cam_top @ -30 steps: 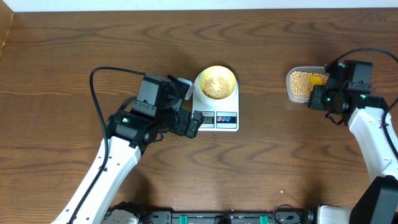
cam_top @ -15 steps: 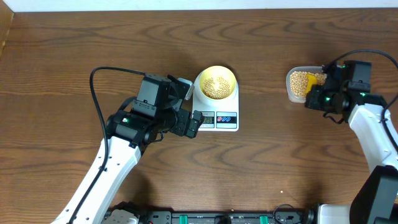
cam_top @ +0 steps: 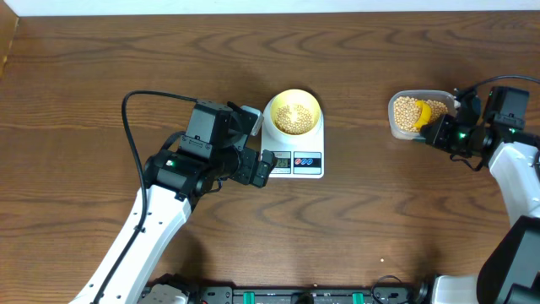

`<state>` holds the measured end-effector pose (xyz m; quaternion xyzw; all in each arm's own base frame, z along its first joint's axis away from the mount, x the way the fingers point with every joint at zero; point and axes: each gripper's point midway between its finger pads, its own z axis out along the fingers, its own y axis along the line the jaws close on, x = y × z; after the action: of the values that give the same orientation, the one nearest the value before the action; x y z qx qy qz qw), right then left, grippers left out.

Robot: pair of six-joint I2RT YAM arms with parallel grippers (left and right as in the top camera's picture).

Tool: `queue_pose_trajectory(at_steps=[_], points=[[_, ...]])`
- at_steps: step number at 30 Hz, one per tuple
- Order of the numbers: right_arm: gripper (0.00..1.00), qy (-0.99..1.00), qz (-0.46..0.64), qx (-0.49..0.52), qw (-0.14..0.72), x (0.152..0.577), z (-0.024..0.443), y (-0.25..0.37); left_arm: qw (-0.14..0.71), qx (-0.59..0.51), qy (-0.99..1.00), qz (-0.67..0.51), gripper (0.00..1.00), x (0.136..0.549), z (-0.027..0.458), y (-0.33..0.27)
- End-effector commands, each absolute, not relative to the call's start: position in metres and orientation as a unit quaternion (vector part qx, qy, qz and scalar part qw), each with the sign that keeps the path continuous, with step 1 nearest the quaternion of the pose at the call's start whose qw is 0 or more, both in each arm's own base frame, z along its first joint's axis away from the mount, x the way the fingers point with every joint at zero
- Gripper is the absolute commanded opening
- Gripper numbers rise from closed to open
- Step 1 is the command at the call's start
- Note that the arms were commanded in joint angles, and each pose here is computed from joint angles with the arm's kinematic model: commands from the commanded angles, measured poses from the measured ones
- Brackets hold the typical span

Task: Scoop item into bowl and weigh 50g on scale
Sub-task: 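Lower the scoop into the soybeans and drag it to fill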

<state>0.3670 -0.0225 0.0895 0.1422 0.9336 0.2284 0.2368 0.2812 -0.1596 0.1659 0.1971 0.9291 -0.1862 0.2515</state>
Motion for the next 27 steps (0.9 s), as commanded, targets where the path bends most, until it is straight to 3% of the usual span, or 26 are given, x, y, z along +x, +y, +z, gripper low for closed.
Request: queue_pose_trajectory(at_steps=[1,27], points=[[0.01,0.924,0.271,0.153,0.222,0.369,0.085,-0.016,0.255,0.201,0.929,-0.18,0.98,0.283,0.166,-0.158],[0.01,0.86,0.4,0.224,0.224,0.371,0.11,-0.026,0.255,0.201,0.929,-0.18,0.98,0.283,0.166,-0.158]])
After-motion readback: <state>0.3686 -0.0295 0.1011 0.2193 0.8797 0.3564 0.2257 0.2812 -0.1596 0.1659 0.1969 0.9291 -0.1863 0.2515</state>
